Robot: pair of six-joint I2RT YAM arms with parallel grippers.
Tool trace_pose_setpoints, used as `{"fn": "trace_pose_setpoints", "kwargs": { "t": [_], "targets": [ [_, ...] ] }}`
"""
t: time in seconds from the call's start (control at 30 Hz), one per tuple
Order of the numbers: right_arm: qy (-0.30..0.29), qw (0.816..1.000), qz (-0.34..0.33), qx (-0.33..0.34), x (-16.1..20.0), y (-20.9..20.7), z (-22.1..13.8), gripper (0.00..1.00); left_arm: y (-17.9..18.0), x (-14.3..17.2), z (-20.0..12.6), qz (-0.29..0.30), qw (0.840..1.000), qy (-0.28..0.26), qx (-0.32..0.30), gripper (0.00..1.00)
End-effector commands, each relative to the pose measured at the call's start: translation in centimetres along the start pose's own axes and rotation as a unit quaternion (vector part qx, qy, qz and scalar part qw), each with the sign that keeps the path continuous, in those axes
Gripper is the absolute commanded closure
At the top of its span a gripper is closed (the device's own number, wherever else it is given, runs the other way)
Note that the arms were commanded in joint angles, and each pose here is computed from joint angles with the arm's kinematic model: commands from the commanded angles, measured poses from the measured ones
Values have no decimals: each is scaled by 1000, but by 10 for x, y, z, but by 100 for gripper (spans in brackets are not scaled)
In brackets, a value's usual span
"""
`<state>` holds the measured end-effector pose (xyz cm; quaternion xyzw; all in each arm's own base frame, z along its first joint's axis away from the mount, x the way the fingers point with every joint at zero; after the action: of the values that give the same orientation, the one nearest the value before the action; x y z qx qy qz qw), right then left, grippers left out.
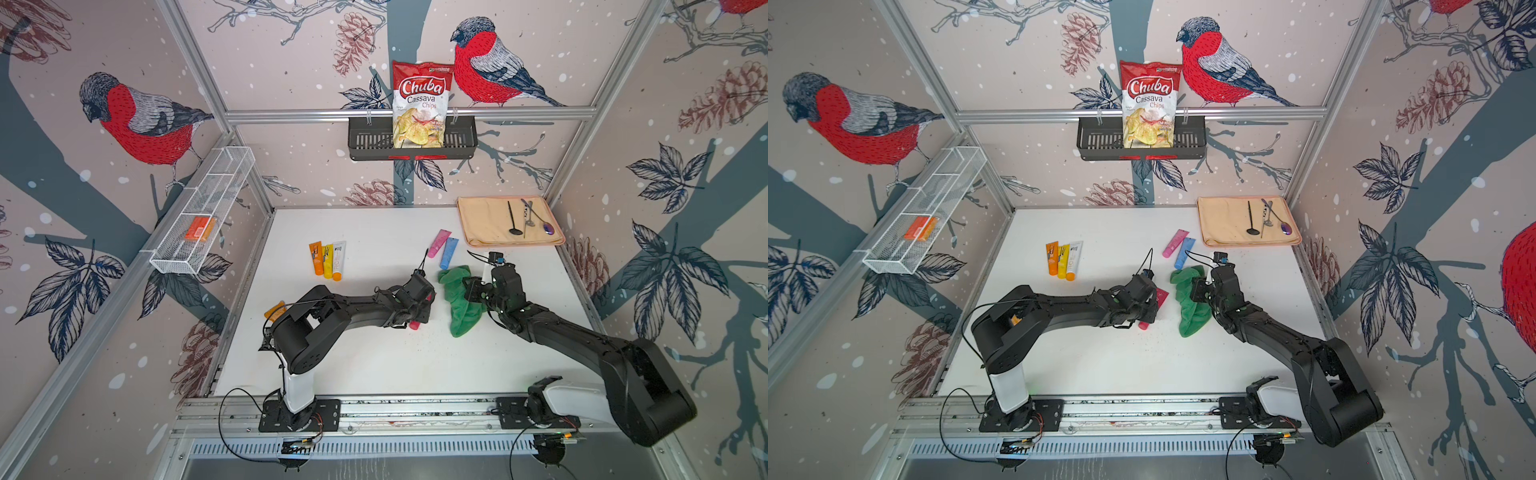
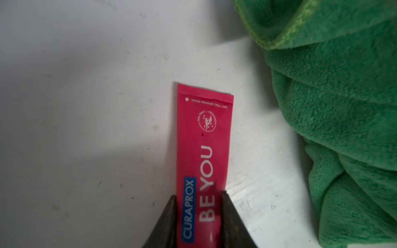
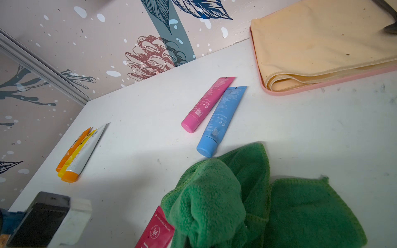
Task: Wipe the surface of the toothpaste tube
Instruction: Adjust the toothpaste at the center of the board.
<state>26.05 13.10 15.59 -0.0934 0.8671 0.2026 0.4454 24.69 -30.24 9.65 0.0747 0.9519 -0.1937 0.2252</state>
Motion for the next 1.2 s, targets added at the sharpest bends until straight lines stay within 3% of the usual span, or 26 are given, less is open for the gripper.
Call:
{"fn": "trace_pose_setpoints", "kwargs": {
  "t": [0.0, 0.23, 0.37, 0.47, 0.63, 0.7, 0.77, 0.83, 0.9, 1.03, 1.17],
  "targets": [
    [-25, 1000, 0, -6, -8, 2, -1, 100, 15, 16, -2, 22, 998, 44, -49, 76],
    [-22, 1000, 0, -6, -7, 2, 0, 100, 23, 8, -18, 69, 992, 5, -110, 82],
    [-23, 1000, 0, -6, -7, 2, 0, 100, 29, -5, -38, 105, 975, -52, -190, 82],
    [-21, 1000, 0, -6, -8, 2, 1, 100, 32, -14, -51, 148, 940, -106, -290, 83],
    [-21, 1000, 0, -6, -8, 2, 1, 100, 39, -12, -39, 231, 847, -160, -452, 84],
    [-20, 1000, 0, -6, -7, 2, 1, 100, 43, -8, -24, 248, 825, -167, -480, 84],
    [-20, 1000, 0, -6, -8, 2, 1, 100, 44, -2, -11, 259, 815, -170, -489, 84],
    [-19, 1000, 0, -6, -8, 2, 1, 100, 44, 1, -2, 260, 817, -167, -487, 83],
    [-19, 1000, -1, -7, -8, 2, 2, 100, 38, 1, 0, 252, 830, -168, -469, 76],
    [-16, 1000, -1, -8, -8, 2, 3, 100, 18, 1, -9, 235, 872, -167, -395, 60],
    [-17, 1000, -1, -9, -8, 2, 2, 100, -4, 1, -22, 210, 926, -145, -277, 46]
  ]
}}
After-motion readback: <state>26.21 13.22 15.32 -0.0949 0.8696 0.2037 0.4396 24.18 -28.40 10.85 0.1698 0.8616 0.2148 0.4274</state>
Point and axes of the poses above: each gripper's point midway between its finger pads, its own z axis out along the fingers, its own y axis along the line the jaws close on, x = y × z, the point moved 9 cm from there along -z, back along the fingers, and after that the axes turned 10 degrees about -z, right-handed, at the moved point
